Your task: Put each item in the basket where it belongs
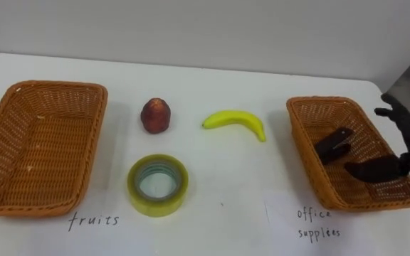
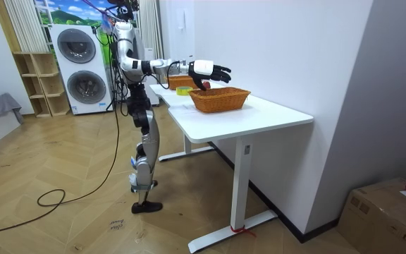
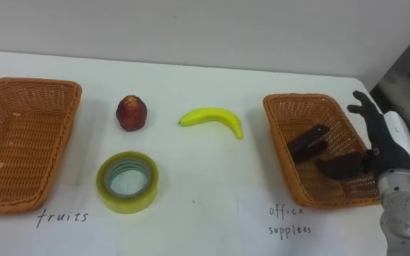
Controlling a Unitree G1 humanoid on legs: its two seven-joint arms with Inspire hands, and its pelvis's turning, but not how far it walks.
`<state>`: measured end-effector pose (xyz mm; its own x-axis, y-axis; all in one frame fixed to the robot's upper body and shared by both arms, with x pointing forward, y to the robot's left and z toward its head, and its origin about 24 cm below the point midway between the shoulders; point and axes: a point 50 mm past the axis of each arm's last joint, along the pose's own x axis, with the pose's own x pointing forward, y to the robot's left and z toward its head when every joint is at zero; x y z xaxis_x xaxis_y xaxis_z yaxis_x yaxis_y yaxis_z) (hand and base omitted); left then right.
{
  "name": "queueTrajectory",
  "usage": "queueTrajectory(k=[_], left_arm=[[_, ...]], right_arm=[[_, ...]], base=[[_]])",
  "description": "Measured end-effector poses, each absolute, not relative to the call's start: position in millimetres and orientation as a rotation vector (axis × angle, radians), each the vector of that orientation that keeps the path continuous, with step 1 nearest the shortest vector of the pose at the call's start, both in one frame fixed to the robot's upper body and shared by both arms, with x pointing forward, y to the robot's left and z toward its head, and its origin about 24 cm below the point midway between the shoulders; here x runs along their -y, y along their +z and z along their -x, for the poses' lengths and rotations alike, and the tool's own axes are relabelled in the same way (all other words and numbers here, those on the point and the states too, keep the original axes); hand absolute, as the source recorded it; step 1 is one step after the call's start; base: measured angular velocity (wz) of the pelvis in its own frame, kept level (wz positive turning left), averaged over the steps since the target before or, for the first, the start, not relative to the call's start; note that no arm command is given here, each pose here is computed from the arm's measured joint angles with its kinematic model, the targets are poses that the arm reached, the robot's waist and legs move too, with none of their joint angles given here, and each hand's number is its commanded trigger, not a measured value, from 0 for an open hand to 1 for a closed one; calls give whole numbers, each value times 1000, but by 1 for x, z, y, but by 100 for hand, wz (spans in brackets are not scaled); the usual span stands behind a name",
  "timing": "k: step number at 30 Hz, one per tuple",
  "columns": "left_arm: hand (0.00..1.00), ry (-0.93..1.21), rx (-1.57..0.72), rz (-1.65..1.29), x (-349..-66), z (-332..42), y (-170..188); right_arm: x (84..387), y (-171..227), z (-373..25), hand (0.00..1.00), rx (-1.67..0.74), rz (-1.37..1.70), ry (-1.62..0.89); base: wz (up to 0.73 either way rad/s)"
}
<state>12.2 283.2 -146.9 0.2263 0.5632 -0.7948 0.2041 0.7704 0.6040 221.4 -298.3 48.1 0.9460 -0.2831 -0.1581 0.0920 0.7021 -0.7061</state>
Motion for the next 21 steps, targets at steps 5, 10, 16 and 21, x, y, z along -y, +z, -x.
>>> queueTrajectory(k=[5,10,16,21], left_arm=[[0,278,-1349,-697,-283,-12,-147],[0,278,-1350,-697,-283,-12,-147],[0,278,-1349,-697,-283,-12,-147],[0,277,-1350,-698,-283,-12,-147]], right_arm=[[298,48,-221,0,-264,766,-211],[298,48,-221,0,-265,769,-212],[298,48,-221,0,-265,769,-211],[298,48,-221,0,-265,769,-211]], base=[[0],[0],[0],[0]])
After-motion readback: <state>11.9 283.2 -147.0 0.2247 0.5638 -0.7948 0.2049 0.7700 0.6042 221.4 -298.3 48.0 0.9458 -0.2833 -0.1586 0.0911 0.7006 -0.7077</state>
